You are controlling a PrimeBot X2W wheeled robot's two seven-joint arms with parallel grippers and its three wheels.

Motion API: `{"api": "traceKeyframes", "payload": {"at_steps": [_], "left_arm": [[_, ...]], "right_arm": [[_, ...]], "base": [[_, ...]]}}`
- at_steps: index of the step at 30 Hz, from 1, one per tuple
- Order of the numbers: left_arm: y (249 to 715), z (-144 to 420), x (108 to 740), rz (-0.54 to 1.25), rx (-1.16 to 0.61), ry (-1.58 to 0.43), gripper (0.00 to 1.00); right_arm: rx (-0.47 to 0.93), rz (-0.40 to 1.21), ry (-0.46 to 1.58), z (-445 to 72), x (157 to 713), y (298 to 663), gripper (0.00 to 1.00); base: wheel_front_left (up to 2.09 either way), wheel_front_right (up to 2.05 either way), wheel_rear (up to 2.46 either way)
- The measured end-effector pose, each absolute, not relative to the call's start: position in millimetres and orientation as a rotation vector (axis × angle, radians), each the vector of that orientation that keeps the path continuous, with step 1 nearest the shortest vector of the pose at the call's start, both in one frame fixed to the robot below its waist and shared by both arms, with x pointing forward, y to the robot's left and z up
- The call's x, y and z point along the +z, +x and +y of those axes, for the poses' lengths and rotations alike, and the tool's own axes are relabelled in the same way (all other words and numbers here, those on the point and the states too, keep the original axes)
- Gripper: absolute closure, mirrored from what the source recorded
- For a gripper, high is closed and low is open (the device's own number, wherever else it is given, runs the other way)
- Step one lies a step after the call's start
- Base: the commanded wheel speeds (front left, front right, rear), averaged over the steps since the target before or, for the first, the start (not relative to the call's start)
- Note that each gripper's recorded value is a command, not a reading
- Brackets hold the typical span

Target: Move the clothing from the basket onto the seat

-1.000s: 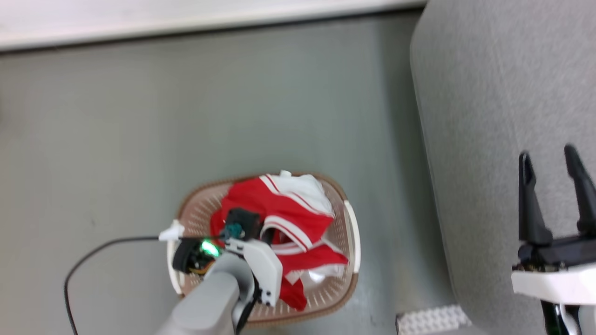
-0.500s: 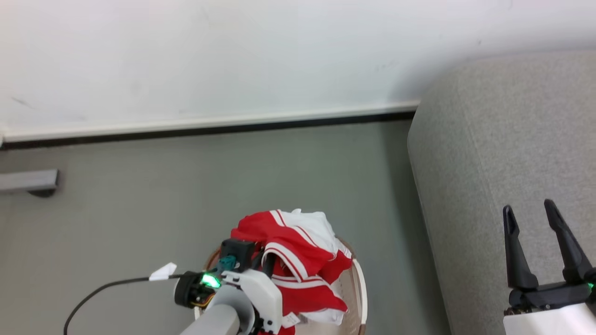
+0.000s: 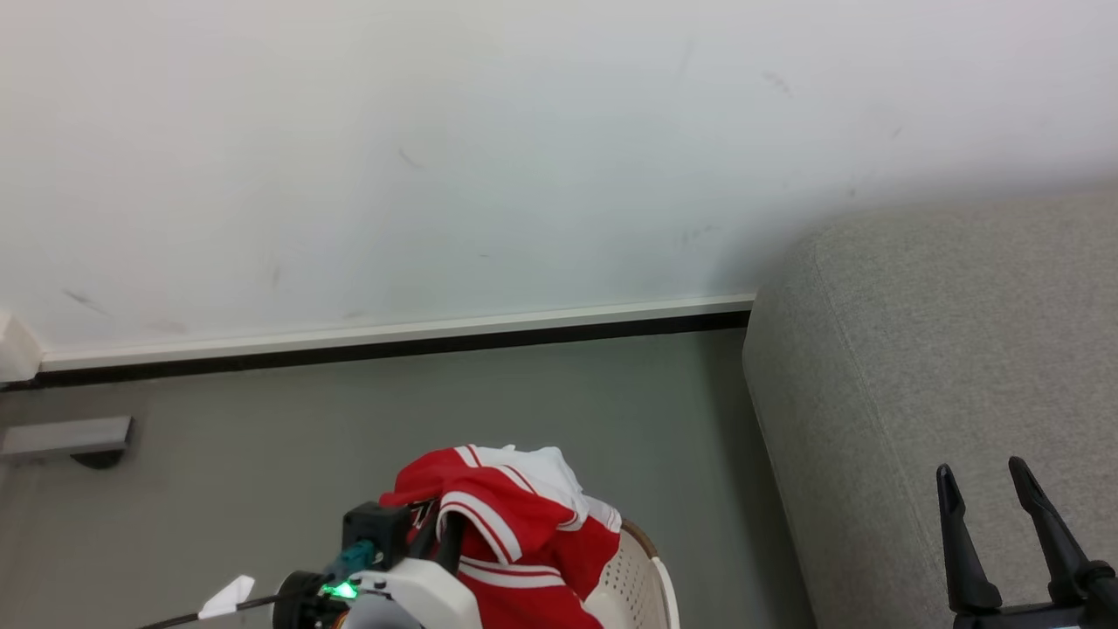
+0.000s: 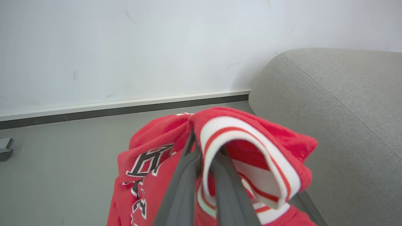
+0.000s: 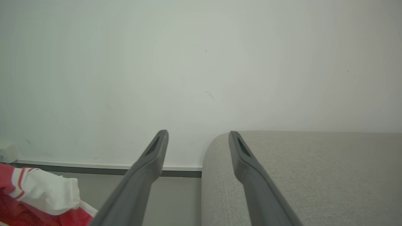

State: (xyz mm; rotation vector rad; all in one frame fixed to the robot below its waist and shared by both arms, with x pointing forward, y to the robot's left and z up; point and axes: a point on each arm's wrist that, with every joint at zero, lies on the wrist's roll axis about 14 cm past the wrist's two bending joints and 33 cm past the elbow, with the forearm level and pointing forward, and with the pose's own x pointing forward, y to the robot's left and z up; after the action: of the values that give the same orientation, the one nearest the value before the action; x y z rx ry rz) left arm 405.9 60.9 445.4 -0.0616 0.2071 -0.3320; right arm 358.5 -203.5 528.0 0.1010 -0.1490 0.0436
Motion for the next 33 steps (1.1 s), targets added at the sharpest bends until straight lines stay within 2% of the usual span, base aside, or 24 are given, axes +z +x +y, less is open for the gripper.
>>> {"api": "traceKeyframes", "payload": {"at_steps": [12,33], "left_arm": [[389,75,469,0.124,-0.296,-0.075,1.0],[389,90,484,0.081,-0.259,-0.071,1.0]], "right_arm": [[0.001,-0.075,0.089,-219,503,332,0.0],[0.039,-0.029,0.091,-209,490,340,0.0]], "base": [[0.0,0.0,0.0],[0.0,0.0,0.0]]}}
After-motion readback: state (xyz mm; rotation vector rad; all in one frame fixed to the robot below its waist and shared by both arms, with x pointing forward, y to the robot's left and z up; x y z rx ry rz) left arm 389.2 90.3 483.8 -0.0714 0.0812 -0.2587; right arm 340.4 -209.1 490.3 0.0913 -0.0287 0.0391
